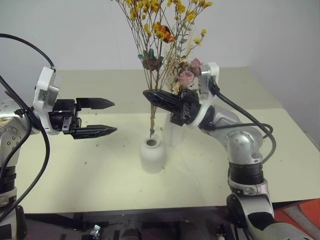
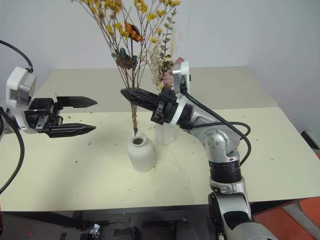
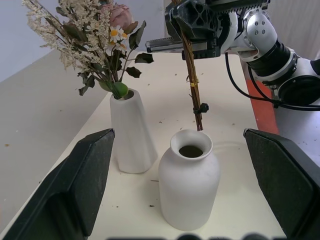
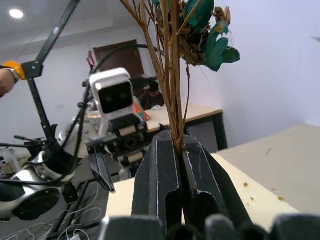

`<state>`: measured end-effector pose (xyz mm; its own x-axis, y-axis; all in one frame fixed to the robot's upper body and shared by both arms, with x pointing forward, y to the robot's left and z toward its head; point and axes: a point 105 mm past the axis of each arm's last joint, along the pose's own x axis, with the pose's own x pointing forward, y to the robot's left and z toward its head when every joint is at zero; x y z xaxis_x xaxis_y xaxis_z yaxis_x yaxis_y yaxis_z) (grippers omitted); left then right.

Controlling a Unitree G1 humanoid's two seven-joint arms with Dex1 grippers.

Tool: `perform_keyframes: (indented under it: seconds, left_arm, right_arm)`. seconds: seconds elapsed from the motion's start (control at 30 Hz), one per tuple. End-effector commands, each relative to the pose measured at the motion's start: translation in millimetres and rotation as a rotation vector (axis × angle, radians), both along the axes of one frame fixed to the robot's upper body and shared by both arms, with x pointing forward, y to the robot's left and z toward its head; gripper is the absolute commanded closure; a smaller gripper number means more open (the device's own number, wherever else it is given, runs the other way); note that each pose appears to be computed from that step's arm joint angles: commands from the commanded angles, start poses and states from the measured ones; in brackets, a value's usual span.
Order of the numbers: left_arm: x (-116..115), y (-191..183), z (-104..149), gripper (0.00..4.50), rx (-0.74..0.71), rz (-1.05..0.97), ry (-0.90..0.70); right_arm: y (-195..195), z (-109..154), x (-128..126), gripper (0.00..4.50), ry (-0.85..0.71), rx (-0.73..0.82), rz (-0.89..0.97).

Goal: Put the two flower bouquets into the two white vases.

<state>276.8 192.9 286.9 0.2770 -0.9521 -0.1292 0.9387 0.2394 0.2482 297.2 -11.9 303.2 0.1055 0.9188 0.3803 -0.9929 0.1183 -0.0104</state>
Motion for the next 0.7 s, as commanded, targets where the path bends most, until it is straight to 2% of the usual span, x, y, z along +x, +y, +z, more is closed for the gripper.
perform_keyframes:
  seconds: [0.03, 0.53, 0.63, 0.7]
  left_arm:
    - [-6, 0, 9, 0.0, 0.018, 0.001, -0.034]
    - [-8, 1, 9, 0.0, 0.024, 0.009, -0.037]
    - [-8, 1, 9, 0.0, 0.026, 0.01, -0.037]
    - [-8, 0, 9, 0.0, 0.025, 0.009, -0.038]
  right_arm:
    - [5, 1, -2, 4.43, -0.04, -0.003, 0.002]
    - [11, -38, 9, 4.43, -0.05, -0.091, -0.035]
    - [9, -43, 9, 3.74, -0.051, -0.096, -0.041]
    - [8, -44, 9, 3.12, -0.052, -0.096, -0.041]
